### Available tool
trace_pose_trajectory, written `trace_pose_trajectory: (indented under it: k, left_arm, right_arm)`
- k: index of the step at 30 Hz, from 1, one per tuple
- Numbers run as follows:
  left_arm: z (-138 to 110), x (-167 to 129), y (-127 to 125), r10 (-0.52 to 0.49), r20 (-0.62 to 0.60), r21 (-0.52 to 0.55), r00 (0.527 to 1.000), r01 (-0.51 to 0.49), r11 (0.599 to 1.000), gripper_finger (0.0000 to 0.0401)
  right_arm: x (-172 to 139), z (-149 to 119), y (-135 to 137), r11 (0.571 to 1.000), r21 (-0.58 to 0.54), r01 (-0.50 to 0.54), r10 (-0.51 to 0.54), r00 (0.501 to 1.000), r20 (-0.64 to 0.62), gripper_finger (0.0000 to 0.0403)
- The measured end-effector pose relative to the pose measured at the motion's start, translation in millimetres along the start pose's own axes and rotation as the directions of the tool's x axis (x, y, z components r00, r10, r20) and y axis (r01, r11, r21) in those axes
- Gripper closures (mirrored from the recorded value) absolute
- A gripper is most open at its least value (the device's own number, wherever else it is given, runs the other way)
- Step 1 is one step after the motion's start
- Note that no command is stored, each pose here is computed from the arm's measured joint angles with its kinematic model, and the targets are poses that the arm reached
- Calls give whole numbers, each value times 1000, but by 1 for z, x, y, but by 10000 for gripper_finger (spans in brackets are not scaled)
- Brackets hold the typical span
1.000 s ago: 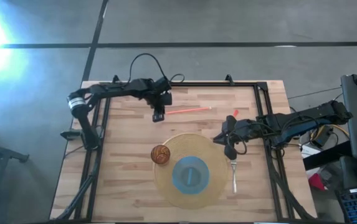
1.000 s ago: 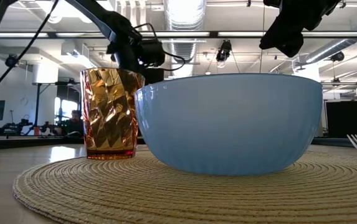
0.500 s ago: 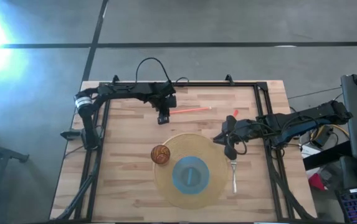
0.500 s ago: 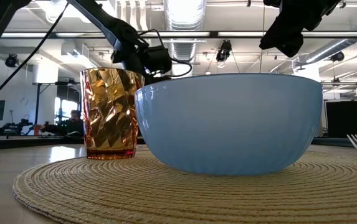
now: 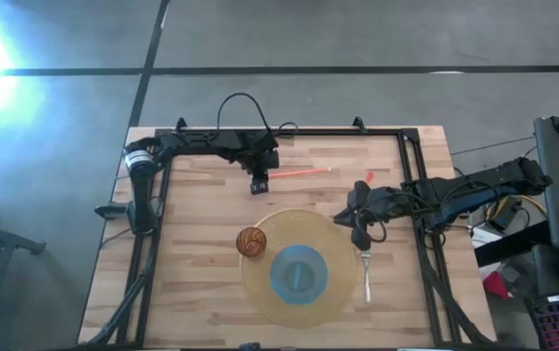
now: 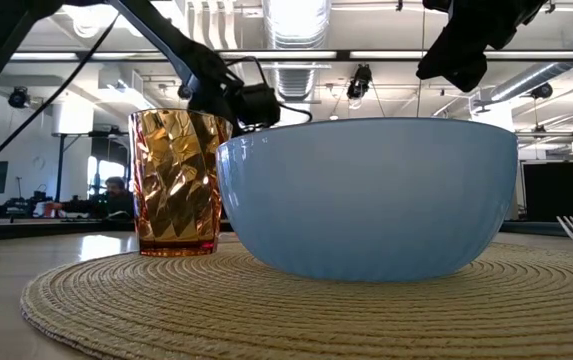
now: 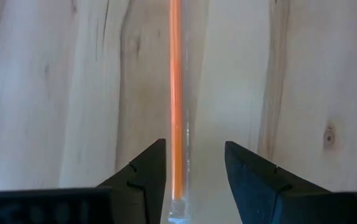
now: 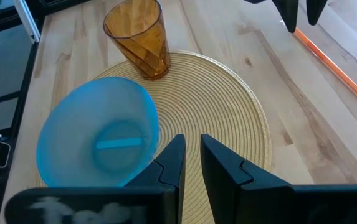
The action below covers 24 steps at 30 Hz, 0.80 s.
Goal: Pick & Place Utensil
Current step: Put the straw into the cup
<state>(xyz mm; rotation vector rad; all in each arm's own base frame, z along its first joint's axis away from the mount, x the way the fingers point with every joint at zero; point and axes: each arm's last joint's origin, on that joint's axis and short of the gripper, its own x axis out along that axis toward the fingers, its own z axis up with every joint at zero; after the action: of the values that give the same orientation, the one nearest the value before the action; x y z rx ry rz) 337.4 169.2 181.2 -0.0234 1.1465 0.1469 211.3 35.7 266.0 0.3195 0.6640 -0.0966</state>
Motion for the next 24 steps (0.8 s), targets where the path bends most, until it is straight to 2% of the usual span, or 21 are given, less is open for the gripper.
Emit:
trace_pose_trajectory:
  k: [11, 19, 24]
  left_arm:
    - [-5, 24, 1, -5, -53, -13, 999, 4, 1000, 247]
    - [-5, 28, 3, 11, -62, -29, 998, -13, 999, 248]
    - [-7, 28, 3, 24, -78, -28, 997, -26, 999, 278]
  right_arm:
    - [0, 0, 0, 1000, 2, 0, 0, 1000, 0, 355]
    - [0, 0, 0, 1000, 0, 0, 0, 1000, 0, 355]
    - [0, 0, 0, 1000, 2, 0, 0, 1000, 0, 355]
